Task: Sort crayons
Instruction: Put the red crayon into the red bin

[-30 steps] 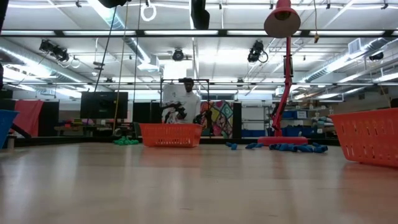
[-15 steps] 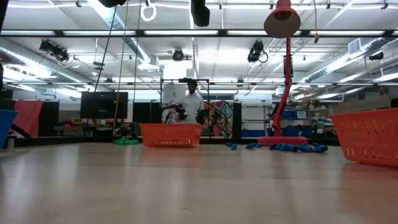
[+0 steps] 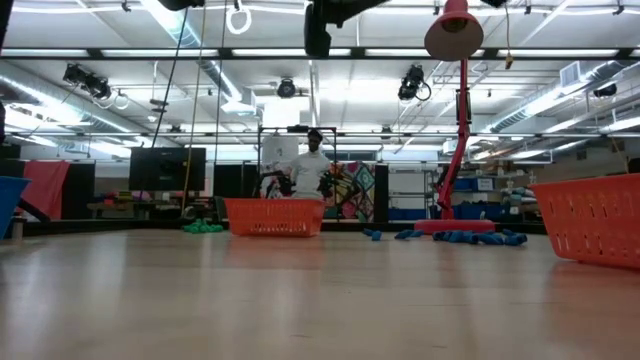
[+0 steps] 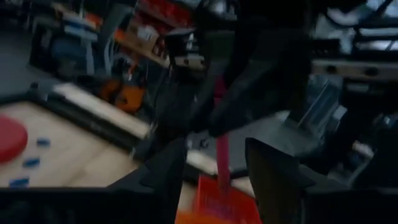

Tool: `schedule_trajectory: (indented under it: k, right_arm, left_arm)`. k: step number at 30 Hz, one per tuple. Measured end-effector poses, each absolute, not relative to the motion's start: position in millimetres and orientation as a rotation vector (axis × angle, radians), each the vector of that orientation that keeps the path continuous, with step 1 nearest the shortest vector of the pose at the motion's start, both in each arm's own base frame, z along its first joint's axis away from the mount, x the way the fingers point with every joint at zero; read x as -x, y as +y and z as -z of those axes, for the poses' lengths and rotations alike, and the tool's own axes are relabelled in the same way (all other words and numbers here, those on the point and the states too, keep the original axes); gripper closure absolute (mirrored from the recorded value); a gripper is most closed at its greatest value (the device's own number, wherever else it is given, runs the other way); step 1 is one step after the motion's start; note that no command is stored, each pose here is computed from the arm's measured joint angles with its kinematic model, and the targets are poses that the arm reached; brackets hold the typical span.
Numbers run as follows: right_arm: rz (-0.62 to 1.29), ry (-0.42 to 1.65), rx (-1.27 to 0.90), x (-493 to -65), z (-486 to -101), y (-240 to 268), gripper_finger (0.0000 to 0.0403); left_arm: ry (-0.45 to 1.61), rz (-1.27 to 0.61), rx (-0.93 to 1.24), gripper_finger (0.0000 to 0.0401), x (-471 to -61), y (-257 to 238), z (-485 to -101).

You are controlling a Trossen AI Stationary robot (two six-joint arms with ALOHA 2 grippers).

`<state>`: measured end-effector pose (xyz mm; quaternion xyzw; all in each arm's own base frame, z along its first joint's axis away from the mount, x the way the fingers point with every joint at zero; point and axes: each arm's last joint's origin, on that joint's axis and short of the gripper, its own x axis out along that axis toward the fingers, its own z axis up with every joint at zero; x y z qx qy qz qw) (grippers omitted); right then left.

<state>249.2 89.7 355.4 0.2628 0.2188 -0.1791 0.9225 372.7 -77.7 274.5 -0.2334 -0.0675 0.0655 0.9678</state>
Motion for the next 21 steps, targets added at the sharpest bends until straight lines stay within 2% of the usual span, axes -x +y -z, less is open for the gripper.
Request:
schedule_trajectory:
  k: [11, 21]
  right_arm:
    - [0.423, 0.991, -0.63, -212, -319, 93, 0.0366]
    - [0.415, 1.334, -0.76, -175, -250, 131, 0.0365]
  left_arm:
    - [0.208, -0.184, 0.506, 0.0221, -367, -92, -240]
    - [0.258, -0.209, 0.575, 0.0221, -365, -93, -234]
